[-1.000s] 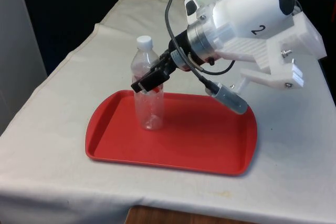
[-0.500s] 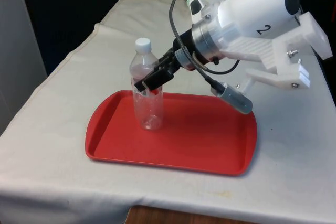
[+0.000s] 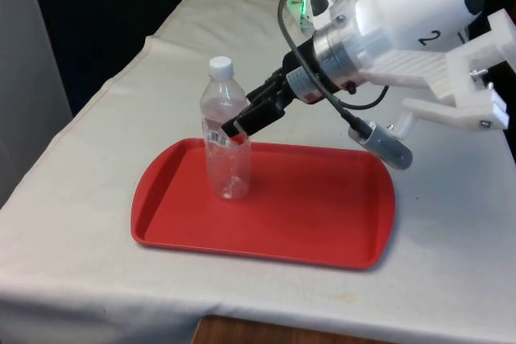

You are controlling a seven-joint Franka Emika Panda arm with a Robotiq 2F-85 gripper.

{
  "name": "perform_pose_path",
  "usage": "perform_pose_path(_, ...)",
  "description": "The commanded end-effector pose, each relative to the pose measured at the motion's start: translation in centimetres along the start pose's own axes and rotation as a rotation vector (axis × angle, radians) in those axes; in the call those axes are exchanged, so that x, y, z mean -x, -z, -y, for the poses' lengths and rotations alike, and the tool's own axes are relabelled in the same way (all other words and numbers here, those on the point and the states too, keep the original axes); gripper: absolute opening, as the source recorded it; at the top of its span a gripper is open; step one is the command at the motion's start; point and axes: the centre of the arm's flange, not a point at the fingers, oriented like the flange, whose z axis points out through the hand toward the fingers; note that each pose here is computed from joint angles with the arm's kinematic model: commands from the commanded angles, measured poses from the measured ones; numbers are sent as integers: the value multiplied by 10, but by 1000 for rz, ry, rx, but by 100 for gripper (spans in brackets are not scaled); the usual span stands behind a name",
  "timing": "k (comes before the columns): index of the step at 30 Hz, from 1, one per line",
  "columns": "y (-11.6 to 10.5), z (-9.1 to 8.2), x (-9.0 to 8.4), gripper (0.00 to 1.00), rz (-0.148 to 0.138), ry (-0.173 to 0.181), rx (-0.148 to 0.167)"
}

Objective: Place the bottle upright on the tray.

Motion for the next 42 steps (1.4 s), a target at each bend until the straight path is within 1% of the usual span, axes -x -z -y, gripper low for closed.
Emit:
perform_pose_path(1, 5, 0, 2, 100, 3, -6, 0)
perform_pose_path(4, 9, 0, 2, 100, 3, -5, 0)
perform_pose_path(5, 9, 0, 2, 100, 2, 0, -4)
perform_pose_path(6, 13, 0, 3, 100, 3, -5, -2)
perform_pose_path(15, 30, 1, 3, 100, 7, -8, -14)
perform_pose_path(16, 28, 0, 3, 100, 7, -4, -18)
perform_pose_path(19, 36, 1, 2, 100, 7, -9, -19)
perform_pose_path(23, 43, 2, 1, 100, 7, -12, -24)
perform_pose_path(24, 42, 1, 1, 100, 7, -10, -29)
perform_pose_path(25, 45, 2, 1, 100, 7, -13, -25)
perform_pose_path(27, 49, 2, 0, 100, 8, -16, -27)
perform_pose_path(31, 57, 3, -4, 100, 12, -24, -30)
perform_pose_path(32, 56, 3, -4, 100, 9, -23, -34)
perform_pose_path(34, 61, 4, -8, 100, 17, -29, -31)
perform_pose_path(40, 69, 6, -15, 100, 28, -39, -32)
perform_pose_path(41, 66, 6, -12, 100, 13, -37, -33)
perform_pose_path(42, 69, 6, -17, 100, 31, -40, -32)
